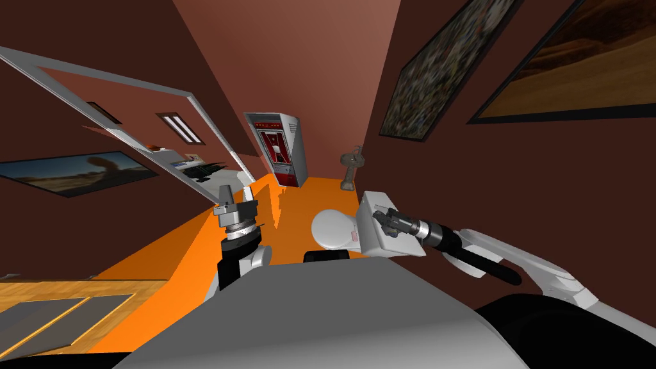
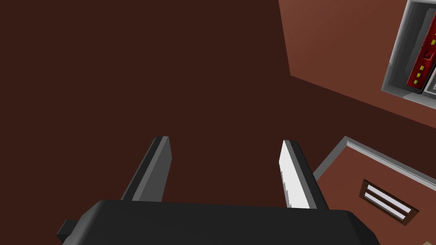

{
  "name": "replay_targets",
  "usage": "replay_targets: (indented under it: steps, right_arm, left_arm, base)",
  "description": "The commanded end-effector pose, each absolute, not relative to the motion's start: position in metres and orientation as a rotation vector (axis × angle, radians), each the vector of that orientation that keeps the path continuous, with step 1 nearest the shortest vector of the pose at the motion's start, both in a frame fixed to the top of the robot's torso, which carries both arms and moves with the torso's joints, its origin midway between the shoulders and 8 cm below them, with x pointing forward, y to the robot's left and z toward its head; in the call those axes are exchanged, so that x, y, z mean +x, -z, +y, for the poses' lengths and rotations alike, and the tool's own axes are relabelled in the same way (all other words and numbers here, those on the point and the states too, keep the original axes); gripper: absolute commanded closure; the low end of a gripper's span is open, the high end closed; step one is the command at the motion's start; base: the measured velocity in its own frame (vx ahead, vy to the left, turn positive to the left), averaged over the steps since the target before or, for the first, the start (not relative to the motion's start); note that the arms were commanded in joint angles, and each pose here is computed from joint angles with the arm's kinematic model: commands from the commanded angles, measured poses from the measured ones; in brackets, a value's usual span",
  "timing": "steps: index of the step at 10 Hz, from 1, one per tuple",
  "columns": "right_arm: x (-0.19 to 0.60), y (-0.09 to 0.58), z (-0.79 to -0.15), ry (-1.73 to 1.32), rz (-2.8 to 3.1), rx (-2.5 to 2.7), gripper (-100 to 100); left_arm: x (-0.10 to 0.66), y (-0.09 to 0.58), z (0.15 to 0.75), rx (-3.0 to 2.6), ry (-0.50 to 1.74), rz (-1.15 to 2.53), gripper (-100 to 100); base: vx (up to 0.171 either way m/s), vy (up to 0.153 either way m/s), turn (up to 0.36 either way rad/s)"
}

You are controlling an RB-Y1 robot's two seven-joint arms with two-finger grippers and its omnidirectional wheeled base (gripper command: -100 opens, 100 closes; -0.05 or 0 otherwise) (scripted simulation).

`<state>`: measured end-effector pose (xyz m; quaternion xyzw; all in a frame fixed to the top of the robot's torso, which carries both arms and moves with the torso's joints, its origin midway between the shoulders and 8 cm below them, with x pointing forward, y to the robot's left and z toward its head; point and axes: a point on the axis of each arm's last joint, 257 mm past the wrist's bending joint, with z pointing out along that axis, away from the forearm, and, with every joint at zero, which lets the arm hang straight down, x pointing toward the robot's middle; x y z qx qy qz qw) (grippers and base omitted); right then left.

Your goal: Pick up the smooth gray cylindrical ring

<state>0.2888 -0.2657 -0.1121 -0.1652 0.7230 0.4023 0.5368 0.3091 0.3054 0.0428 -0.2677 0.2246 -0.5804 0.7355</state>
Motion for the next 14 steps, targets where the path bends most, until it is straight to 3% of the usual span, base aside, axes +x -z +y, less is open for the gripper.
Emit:
replay_targets:
  steps: [1, 14]
  right_arm:
    - [0.288, 0.118, -0.267, -0.937, 1.757, -0.446, -100]
    - [0.281, 0.192, -0.338, -0.571, 2.087, -1.020, -100]
  left_arm:
    - [0.309, -0.043, 0.305, -0.588, 1.275, 0.493, 0]
    - [0.309, -0.043, 0.305, -0.588, 1.275, 0.493, 0]
  base:
    - [0.002, 0.012, -0.018]
    - [-0.010, -0.008, 0.028]
